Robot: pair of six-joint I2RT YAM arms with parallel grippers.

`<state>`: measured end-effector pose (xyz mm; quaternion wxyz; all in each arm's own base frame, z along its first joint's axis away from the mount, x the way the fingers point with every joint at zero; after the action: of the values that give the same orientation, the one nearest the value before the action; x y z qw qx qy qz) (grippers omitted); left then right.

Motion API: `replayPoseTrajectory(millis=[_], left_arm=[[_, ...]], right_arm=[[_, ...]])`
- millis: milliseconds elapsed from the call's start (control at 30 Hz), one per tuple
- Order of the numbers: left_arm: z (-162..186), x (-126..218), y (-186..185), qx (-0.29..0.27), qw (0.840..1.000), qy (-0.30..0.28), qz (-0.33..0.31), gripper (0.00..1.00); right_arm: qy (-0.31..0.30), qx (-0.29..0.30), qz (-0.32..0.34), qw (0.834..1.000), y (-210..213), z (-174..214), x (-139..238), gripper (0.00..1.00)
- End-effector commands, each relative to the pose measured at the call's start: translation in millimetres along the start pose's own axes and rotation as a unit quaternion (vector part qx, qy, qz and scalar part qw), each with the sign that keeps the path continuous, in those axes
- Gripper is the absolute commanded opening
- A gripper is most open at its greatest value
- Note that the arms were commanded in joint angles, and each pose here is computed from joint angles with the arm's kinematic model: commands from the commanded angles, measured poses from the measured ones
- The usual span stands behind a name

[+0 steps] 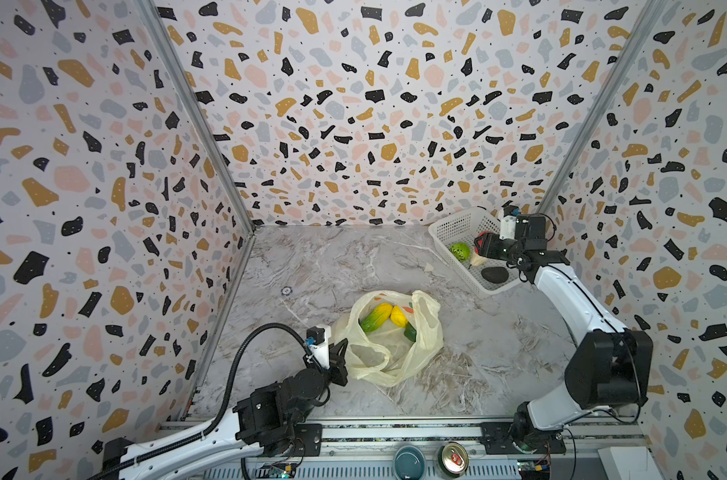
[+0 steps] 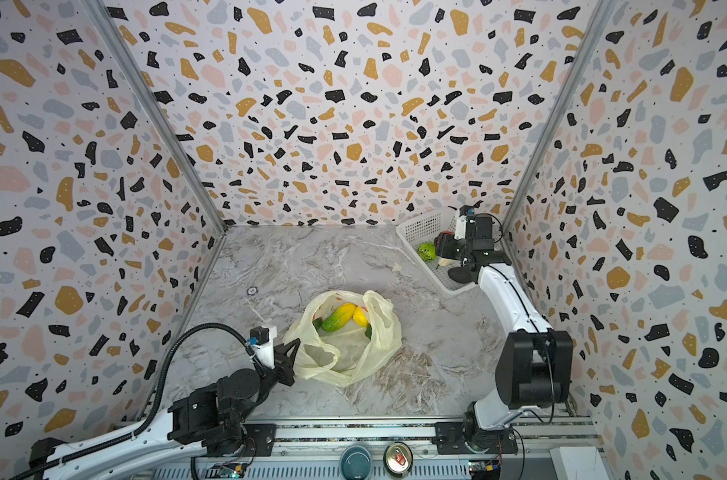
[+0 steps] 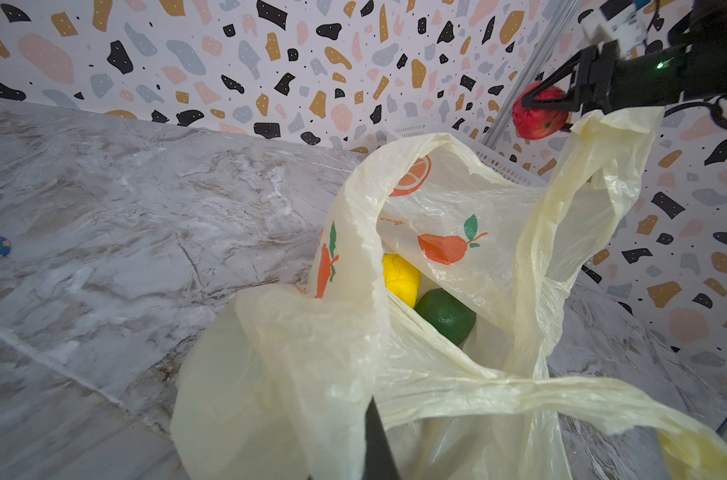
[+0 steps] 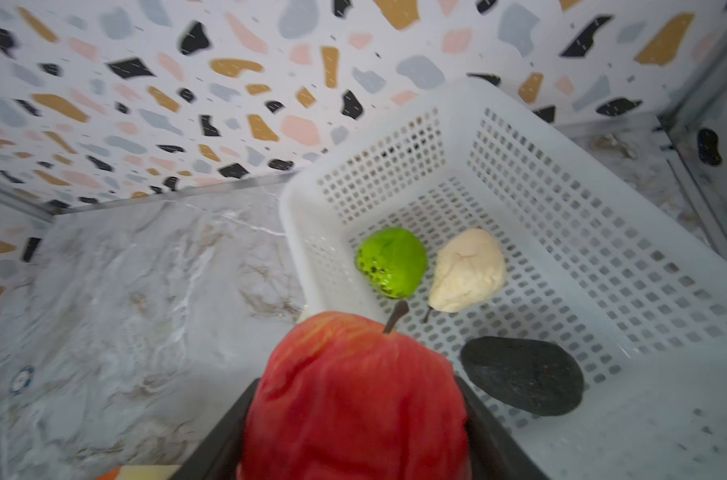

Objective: Untie the knot of the plastic bag and take out the fruit
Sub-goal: 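Carry the red apple over the white basket with the right gripper, then open the right gripper to release the apple into the basket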

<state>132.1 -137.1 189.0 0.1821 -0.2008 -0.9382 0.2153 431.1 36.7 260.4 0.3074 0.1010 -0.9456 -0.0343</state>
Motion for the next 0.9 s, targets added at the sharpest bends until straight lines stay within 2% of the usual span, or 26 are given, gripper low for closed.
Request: replayPoseTrajectory(millis=[0,200,333,467,700,867], left_arm=[[-13,2,-10,0.013,0.999,-0.024,0.02,0.0],[-16,3,-10,0.011,0.999,-0.027,0.02,0.0],[-17,5,-10,0.011,0.999,-0.028,0.02,0.0],[-16,5,-9,0.014,0.999,-0.029,0.019,0.0],[-16,5,-9,0.012,0.999,-0.027,0.019,0.0],[-16,5,-9,0.013,0.999,-0.026,0.02,0.0]], right_arm=[[-0.026,-0.007,0.054,0.998,-31,-18,-18,0.59],[0.002,-0.017,0.101,0.995,-64,-13,-62,0.62],[0.027,-0.019,0.115,0.993,-76,-12,-77,0.89],[0.024,-0.017,0.116,0.993,-74,-14,-74,0.97],[0.017,-0.021,0.091,0.995,-63,-12,-57,0.98],[0.005,-0.028,0.042,0.999,-39,-14,-35,0.97]])
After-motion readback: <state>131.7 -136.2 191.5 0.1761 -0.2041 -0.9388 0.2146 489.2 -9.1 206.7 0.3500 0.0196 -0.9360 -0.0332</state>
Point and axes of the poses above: each gripper's point midway between its finger pads, its own x axis back along the fingers, its own y axis along the line the jaws close on, z = x × y, the point moved 6 cm from there along x, back along the fingers, and after that the axes turned 10 degrees about x, right-handed, at the moved point
